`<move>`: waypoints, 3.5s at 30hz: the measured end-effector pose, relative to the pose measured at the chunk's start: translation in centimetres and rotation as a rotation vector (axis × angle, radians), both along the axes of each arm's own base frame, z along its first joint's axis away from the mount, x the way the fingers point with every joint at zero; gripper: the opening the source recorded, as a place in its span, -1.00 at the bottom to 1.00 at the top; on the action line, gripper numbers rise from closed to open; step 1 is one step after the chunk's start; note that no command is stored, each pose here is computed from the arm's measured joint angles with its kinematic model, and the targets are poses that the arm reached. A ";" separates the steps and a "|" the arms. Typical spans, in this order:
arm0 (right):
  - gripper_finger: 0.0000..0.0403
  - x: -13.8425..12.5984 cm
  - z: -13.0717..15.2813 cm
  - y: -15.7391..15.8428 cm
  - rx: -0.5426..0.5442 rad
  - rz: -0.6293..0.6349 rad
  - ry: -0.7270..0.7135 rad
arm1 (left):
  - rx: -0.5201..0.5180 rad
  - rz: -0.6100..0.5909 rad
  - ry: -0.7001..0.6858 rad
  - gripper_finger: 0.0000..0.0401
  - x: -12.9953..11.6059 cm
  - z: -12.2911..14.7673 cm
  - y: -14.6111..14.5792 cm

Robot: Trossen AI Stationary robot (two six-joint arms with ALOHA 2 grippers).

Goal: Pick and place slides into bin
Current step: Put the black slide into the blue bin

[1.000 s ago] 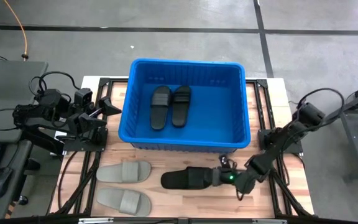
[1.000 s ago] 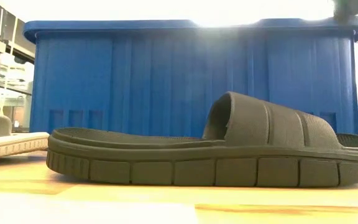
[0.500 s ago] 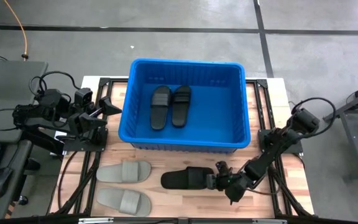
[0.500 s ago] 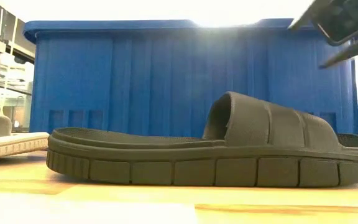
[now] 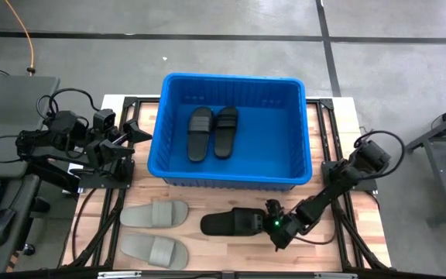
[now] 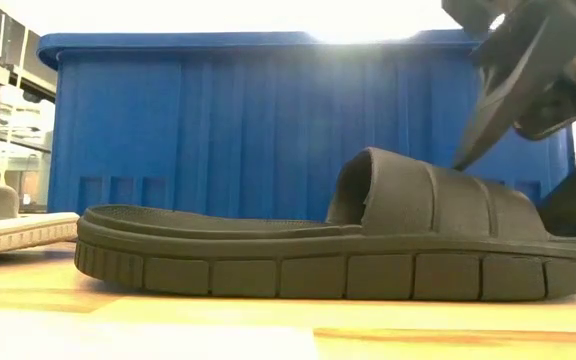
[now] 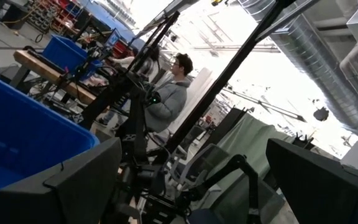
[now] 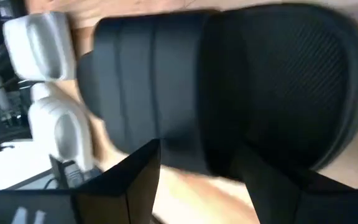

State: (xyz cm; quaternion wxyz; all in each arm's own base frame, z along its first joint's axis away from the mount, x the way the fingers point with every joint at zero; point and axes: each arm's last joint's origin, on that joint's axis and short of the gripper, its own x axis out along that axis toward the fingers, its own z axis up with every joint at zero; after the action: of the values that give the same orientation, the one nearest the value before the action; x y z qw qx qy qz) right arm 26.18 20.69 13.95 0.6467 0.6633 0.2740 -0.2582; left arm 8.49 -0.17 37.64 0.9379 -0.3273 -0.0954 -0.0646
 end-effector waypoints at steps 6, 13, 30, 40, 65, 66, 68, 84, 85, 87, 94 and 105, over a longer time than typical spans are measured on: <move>0.00 0.6 -0.2 -0.3 -0.041 0.003 -0.029 | 0.000 0.000 0.000 0.96 0.0 0.0 0.0; -0.37 1.7 0.2 -1.1 -0.086 0.039 -0.075 | 0.000 0.000 0.004 0.96 0.0 0.0 0.0; -1.00 1.7 1.4 0.7 -0.044 0.112 -0.224 | -0.006 0.024 0.004 0.96 0.0 0.0 0.1; -1.00 -0.8 3.5 5.1 -0.042 0.078 -0.347 | -0.010 0.022 0.005 0.96 0.0 0.0 0.1; -1.00 5.3 20.2 3.1 -0.505 0.317 -0.208 | -0.068 -0.293 0.363 0.96 3.6 -3.2 -0.8; -1.00 5.3 20.9 2.7 -0.523 0.322 -0.197 | -0.062 -0.296 0.386 0.96 3.8 -3.4 -0.8; -1.00 5.4 22.1 1.9 -0.556 0.331 -0.176 | -0.051 -0.295 0.416 0.96 4.2 -3.7 -0.8; -1.00 7.9 27.0 -4.6 -0.653 0.424 -0.151 | 0.014 -0.365 0.494 0.96 8.4 -5.3 -1.0; -1.00 8.1 27.0 -4.8 -0.648 0.427 -0.160 | 0.017 -0.365 0.496 0.96 8.5 -5.3 -1.0; -1.00 8.3 27.2 -5.1 -0.658 0.437 -0.176 | 0.037 -0.366 0.504 0.96 8.8 -5.5 -1.0; -1.00 9.3 28.2 -5.6 -0.700 0.456 -0.289 | 0.065 -0.379 0.559 0.95 10.1 -6.5 -1.0; -1.00 9.8 28.1 -6.7 -0.723 0.444 -0.277 | 0.106 -0.468 0.578 0.04 11.0 -7.3 -1.2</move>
State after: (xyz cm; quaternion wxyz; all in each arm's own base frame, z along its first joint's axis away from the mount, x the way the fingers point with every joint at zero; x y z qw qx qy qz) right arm 35.97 13.99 42.02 0.9076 0.3478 0.2126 -0.1008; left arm 19.51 -1.42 30.33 0.9016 -0.2958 0.2540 -0.1873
